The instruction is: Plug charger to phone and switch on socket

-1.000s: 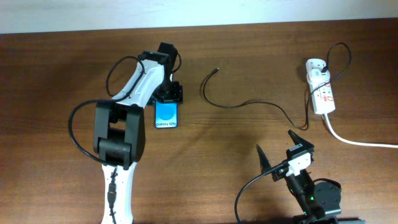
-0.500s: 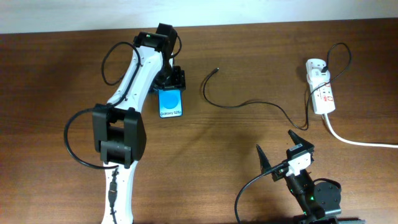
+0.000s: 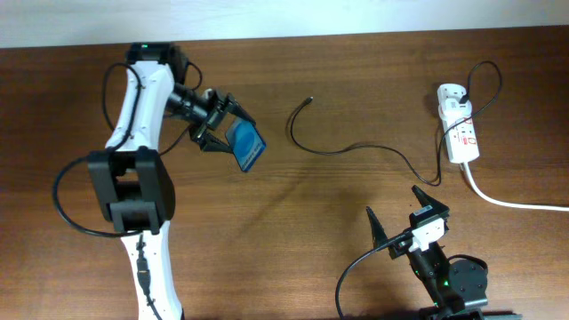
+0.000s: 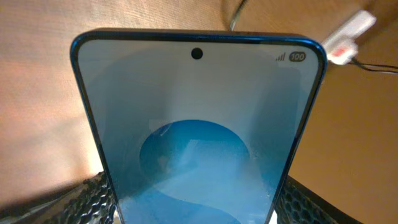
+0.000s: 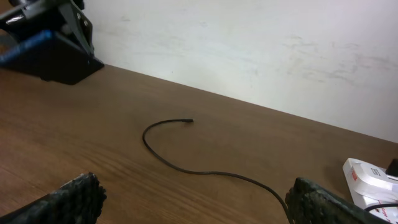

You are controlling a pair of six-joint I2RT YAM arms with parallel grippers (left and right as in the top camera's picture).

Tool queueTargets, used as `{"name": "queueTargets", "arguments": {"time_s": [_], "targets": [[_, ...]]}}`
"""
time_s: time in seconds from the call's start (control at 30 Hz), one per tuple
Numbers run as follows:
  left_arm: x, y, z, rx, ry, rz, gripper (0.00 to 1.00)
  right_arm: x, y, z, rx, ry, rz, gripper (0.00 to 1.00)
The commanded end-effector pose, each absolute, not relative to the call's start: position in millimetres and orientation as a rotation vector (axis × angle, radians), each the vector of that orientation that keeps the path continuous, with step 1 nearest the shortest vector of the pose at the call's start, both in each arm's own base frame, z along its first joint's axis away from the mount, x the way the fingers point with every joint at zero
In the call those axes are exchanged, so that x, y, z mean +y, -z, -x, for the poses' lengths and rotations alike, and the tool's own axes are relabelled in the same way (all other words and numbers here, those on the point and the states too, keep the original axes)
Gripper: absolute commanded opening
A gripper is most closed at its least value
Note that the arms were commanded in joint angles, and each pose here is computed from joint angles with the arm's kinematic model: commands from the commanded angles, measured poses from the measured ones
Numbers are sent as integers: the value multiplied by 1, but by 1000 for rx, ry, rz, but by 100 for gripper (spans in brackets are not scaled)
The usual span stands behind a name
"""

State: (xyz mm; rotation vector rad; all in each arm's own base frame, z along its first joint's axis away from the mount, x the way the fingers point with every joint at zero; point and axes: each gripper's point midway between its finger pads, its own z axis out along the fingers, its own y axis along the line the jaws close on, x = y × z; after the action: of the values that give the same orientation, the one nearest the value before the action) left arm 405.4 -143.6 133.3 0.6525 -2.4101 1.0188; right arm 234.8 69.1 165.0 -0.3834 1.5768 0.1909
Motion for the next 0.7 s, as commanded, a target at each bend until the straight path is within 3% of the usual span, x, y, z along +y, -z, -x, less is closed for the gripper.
{"name": "queueTargets", "arguments": {"time_s": [0.0,0.27,0.5,0.57,0.67], "targets": [[-153,-168,-419,-2222,-1248,-761,0,67,-162,-235,1582,-188,375,98],[-170,-209,-429,-1951,-1484,-805,0,67,-162,-235,1582,-188,375,98],[-170,-208,-429,-1954,-1481,-806,0,68,-163,-235,1591,-238,329,98],[-170,-208,-429,-1954,-1481,-806,0,67,-163,-236,1609,-310,245,98],[-170,-208,-429,-1954,-1481,-805,0,57,-163,-239,1645,-550,-114,98]]}}
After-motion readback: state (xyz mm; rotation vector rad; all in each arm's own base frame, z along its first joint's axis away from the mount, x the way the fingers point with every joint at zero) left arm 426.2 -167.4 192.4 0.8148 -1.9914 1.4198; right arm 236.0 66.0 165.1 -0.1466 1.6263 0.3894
